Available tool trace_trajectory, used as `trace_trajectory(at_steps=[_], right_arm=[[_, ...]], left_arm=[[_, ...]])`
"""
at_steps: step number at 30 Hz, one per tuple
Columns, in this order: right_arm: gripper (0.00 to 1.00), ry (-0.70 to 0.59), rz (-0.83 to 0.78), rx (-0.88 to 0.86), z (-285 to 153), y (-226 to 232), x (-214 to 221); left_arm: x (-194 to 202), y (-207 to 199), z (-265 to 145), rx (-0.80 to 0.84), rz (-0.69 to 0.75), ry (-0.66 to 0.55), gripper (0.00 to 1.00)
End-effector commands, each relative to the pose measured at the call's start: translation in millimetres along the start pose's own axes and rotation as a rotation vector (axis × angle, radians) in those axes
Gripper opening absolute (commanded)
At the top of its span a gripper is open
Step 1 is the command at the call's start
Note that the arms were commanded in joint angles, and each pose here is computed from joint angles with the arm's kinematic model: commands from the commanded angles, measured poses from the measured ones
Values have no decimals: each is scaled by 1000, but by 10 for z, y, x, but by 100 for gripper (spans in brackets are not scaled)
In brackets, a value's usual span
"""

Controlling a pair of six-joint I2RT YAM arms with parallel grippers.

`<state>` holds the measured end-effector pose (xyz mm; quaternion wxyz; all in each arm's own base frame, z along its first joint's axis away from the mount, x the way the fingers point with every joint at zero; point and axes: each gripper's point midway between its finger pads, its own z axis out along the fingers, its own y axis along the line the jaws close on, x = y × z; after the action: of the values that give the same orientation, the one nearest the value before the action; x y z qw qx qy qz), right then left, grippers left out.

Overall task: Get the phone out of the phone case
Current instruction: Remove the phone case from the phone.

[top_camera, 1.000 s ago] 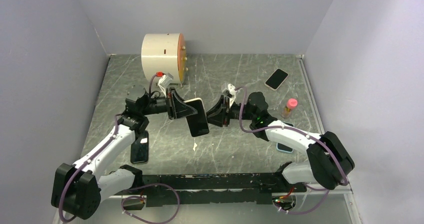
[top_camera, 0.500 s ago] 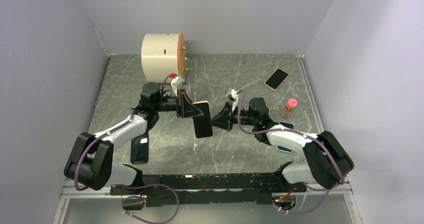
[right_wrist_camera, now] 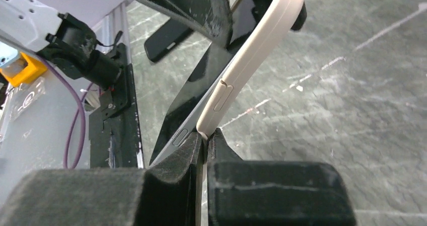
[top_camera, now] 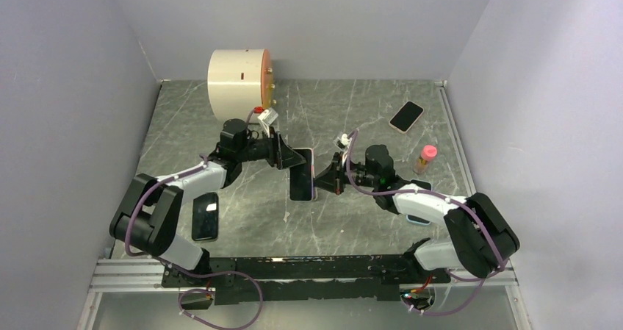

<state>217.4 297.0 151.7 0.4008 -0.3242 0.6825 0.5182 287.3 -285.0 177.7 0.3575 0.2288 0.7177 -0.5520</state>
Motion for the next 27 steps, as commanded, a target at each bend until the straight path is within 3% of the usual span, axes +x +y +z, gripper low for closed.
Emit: trace_trajectory(at_steps=[1, 6, 11, 22, 27], right_arm=[[0, -108, -132, -11, 52, 92, -508], [0, -64, -49, 110, 76, -177, -381], [0, -32, 47, 197, 104, -384, -291], [0, 24, 203, 326, 139, -659, -126], [0, 29, 273, 383, 127, -773, -98]], left_arm=[[-167, 490, -21, -267, 29, -68, 68], [-228, 704, -209, -466, 21, -102, 73], [-279, 650, -341, -565, 50, -128, 76], [-109, 365, -471, -782, 230, -39, 80], [60, 139, -237, -766, 365, 28, 80]])
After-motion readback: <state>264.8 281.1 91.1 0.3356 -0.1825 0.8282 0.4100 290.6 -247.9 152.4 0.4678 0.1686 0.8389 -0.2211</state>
